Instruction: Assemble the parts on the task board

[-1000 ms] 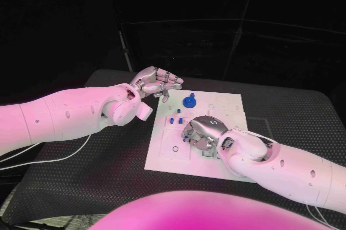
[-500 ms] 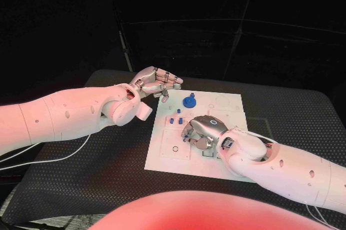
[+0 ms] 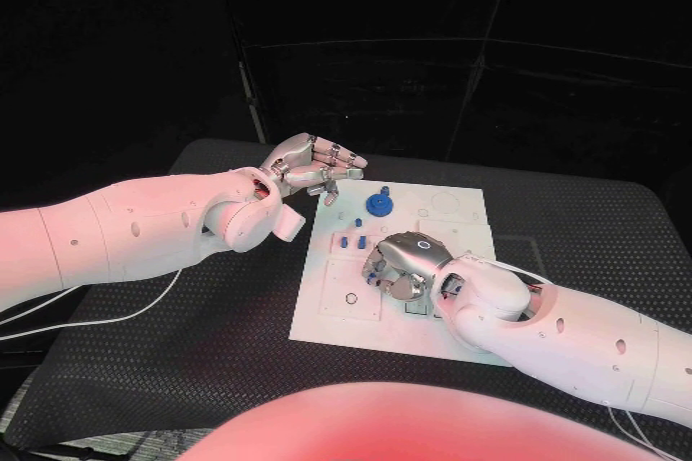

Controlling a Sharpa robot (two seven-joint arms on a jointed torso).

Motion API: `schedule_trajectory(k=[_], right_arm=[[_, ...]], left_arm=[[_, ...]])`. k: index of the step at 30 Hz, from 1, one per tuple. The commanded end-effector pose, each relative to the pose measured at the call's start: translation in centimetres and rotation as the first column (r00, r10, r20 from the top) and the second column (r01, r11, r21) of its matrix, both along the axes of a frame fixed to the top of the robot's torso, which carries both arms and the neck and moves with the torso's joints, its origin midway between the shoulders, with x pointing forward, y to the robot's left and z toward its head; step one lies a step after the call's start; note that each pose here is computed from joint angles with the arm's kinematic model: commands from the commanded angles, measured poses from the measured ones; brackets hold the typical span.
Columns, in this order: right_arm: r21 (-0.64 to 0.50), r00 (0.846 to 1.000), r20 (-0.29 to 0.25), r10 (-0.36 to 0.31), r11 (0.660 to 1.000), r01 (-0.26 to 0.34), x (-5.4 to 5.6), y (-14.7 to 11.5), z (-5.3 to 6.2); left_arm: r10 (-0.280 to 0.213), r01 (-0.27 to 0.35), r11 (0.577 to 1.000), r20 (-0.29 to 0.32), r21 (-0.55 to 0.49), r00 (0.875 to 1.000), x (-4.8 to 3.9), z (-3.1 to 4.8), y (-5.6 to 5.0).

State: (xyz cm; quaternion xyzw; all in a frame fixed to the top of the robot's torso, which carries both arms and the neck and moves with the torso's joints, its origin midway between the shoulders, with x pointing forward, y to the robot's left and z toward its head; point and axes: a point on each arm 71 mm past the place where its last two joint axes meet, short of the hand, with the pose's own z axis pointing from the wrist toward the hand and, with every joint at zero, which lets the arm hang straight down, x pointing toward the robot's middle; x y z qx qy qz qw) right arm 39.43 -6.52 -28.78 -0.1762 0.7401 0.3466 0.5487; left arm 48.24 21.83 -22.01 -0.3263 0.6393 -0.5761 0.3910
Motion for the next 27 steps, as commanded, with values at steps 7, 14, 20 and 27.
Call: schedule_trajectory(k=[7, 14, 20, 27], right_arm=[[-0.076, 0.999, -0.031, 0.016, 0.997, -0.018, -0.13, -0.01, -0.85], [-0.065, 0.999, -0.033, 0.013, 0.998, -0.015, -0.08, 0.04, -0.85], [-0.046, 1.0, -0.022, 0.0, 0.999, -0.001, 0.05, -0.06, -0.74], [-0.006, 1.0, 0.004, -0.016, 1.0, 0.016, 0.15, -0.26, -0.4]], left_arm=[[-0.012, 0.012, 1.0, -0.001, -0.011, 1.0, -0.01, 0.15, -0.18], [-0.014, 0.014, 1.0, -0.003, -0.011, 1.0, -0.01, 0.14, -0.23], [-0.016, 0.016, 1.0, -0.006, -0.01, 1.0, -0.01, 0.11, -0.24], [-0.017, 0.017, 1.0, -0.009, -0.01, 1.0, -0.01, 0.1, -0.23]])
